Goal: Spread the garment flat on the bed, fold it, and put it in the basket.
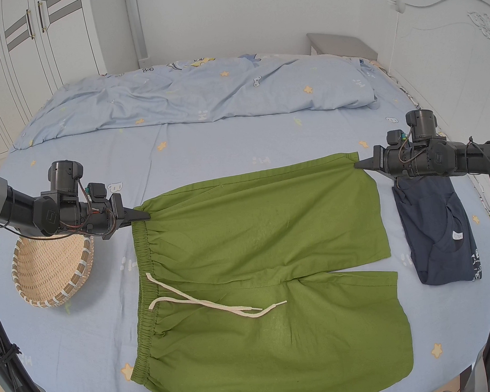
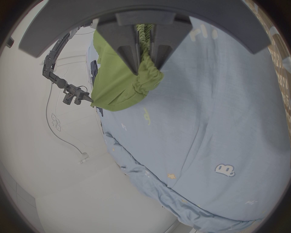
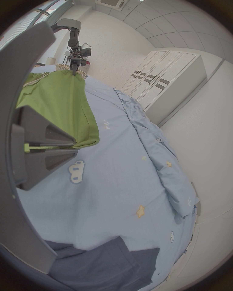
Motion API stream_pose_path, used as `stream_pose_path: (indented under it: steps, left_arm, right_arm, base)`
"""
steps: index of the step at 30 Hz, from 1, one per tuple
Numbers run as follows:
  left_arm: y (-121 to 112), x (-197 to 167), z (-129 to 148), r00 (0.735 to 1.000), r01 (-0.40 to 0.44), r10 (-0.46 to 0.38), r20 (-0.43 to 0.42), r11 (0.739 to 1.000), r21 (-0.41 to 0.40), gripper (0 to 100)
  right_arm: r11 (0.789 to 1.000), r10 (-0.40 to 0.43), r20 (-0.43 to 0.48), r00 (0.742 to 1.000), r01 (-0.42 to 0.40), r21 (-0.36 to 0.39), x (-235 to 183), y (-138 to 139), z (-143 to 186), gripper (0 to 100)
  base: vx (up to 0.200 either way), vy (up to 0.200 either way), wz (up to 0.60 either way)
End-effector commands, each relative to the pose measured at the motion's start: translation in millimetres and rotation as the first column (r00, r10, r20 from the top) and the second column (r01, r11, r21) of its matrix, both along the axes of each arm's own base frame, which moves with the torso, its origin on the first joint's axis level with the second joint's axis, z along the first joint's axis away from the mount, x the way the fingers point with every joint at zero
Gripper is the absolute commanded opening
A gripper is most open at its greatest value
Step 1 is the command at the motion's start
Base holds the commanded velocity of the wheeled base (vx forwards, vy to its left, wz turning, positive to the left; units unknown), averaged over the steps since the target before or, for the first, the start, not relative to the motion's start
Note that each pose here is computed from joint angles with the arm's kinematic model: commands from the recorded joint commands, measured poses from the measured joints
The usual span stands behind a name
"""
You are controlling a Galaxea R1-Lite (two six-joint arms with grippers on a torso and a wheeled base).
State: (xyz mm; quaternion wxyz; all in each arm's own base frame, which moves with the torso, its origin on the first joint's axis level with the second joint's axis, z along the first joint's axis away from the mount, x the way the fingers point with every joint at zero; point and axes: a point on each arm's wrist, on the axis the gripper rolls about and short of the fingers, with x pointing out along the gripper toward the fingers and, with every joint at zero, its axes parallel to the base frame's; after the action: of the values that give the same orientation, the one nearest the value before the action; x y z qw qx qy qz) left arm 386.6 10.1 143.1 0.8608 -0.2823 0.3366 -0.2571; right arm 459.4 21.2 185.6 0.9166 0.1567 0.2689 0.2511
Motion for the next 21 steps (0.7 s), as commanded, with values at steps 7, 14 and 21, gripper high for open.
stream_pose_path:
  steps: [7,14,21]
  left_arm:
    - [0.7,6.7,-7.3,0.999,-0.029,0.03,-0.013,0.999,0.021,0]
    - [0.6,9.9,-11.5,0.999,-0.039,0.039,-0.021,0.999,0.029,100]
    - [-0.2,7.8,-8.4,0.999,-0.037,0.038,-0.015,0.999,0.03,100]
  right_arm:
    - [1.0,-0.007,-0.034,0.999,0.006,-0.005,9.3,-0.1,-19.4,0]
    - [1.0,-0.004,-0.046,0.999,0.003,-0.005,11.9,0.7,-25.8,100]
    - [1.0,-0.013,-0.054,0.998,0.012,-0.003,9.6,-2.9,-25.4,100]
  base:
    - [0.0,0.0,0.0]
    - [0.0,0.0,0.0]
    - [0.0,0.0,0.0]
